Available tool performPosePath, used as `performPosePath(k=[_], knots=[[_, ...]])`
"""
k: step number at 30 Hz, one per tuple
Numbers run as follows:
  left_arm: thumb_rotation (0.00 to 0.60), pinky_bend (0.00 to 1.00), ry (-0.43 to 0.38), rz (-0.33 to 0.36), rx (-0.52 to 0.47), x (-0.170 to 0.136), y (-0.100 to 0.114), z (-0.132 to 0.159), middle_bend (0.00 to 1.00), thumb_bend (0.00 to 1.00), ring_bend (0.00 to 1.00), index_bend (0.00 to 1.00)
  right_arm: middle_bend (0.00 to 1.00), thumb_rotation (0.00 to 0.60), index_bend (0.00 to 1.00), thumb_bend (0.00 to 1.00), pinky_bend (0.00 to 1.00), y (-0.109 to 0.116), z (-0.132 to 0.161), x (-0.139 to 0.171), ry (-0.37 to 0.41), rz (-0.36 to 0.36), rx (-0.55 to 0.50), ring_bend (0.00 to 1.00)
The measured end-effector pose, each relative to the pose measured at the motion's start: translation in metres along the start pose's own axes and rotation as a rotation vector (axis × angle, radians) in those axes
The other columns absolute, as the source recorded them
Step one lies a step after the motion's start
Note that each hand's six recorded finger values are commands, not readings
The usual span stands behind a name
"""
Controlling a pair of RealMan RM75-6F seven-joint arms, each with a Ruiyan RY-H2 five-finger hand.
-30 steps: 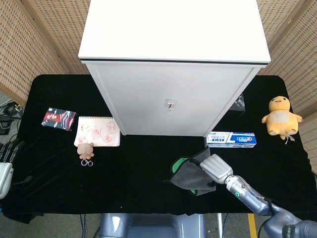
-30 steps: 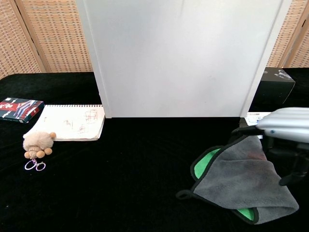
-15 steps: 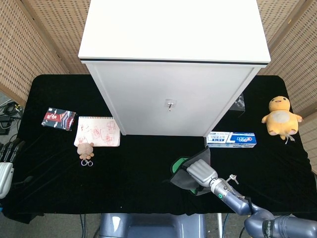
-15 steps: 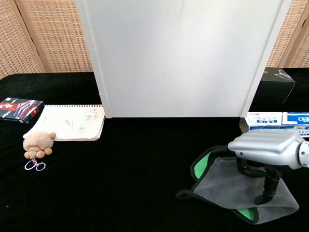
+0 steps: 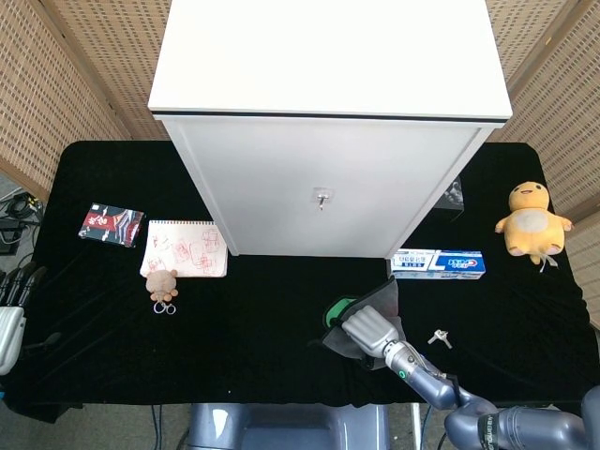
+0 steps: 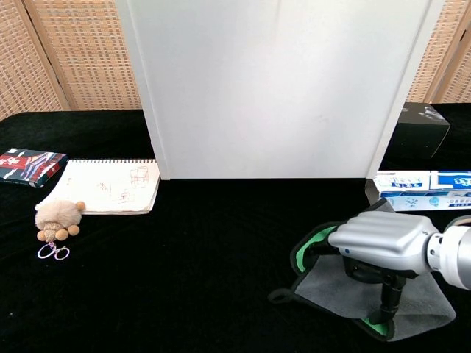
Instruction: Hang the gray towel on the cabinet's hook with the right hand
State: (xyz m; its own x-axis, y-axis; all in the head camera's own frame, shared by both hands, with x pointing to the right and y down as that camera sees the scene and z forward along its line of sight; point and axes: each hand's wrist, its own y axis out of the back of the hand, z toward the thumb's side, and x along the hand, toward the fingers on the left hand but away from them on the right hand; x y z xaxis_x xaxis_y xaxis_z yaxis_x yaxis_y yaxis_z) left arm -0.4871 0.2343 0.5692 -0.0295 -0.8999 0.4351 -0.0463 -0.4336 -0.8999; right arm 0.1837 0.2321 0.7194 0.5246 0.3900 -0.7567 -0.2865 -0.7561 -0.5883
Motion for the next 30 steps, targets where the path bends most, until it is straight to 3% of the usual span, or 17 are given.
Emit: performPosePath(k=[7,17,23,30], knots=[[0.6,0.0,0.001,0.002,-0.002,0.0,0.001,0.0,0.0,0.0,0.0,0.0,0.96,0.6,0.45,0.39,1.0,-0.002,0.001,-0.001,-0.008,-0.003,0.011,0.97],[0.6,0.0,0.001,0.0,0.0,0.0,0.0,0.0,0.0,0.0,0.0,0.0,0.95,0.6,0.62,0.71,1.0,-0.002,-0.003,0.001,-0.008,-0.033,-0.012,0.97],[0.6,0.0,0.0,-0.003,0.001,0.0,-0.001,0.001,0.0,0.0,0.0,0.0,0.94,0.6,0.67,0.72,1.0,0.006,-0.003,0.004,0.008,-0.069,-0.071,0.97],[0.6,0.0,-0.002,-0.003,-0.005,0.0,0.0,0.001,0.0,0.0,0.0,0.0,0.94,0.6,0.67,0.71,1.0,0.025,-0.004,0.011,0.034,-0.12,-0.244,0.97]])
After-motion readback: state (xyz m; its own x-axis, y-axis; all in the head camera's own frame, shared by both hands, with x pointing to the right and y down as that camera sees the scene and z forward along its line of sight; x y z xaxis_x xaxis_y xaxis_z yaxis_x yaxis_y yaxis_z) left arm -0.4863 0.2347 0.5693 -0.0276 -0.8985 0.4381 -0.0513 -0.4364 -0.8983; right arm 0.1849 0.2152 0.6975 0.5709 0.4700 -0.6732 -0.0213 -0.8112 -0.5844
